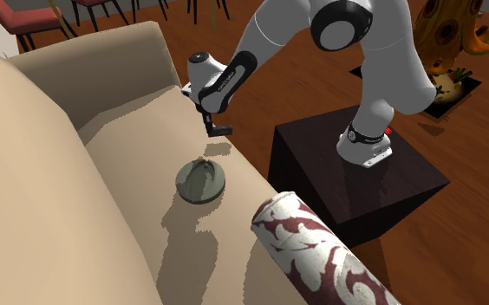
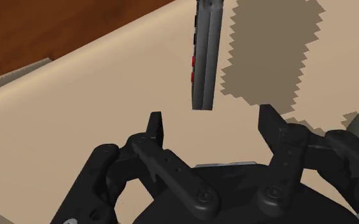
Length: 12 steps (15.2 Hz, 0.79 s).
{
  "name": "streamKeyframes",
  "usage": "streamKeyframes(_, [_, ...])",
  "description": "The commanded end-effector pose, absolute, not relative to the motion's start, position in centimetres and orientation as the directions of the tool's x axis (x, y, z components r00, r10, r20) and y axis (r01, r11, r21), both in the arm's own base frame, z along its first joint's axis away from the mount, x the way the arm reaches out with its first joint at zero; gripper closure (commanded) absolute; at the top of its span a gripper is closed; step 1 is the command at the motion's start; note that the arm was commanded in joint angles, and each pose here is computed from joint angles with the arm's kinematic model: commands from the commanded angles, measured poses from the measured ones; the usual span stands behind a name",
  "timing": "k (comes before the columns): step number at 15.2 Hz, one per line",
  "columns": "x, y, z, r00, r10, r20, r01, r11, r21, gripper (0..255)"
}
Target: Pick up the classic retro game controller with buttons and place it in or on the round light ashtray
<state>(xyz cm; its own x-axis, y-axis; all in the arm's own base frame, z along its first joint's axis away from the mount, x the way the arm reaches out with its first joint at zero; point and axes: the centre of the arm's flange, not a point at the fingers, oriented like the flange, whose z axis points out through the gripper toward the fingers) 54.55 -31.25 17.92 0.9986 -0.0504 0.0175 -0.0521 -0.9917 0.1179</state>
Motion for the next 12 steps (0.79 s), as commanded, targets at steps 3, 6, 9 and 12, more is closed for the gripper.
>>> streamKeyframes(3, [54.9,-30.2,15.7,0.986,-0.161,0.039,-0.165,-0.967,0.195,0])
streamKeyframes(6, [54.9,-30.5,14.2,0.986,-0.161,0.039,-0.165,-0.967,0.195,0])
streamKeyframes(9, [54.9,-30.7,12.9,0.986,-0.161,0.039,-0.165,-0.967,0.195,0])
streamKeyframes(12, [54.9,-30.7,12.9,0.986,-0.161,0.039,-0.165,-0.967,0.195,0])
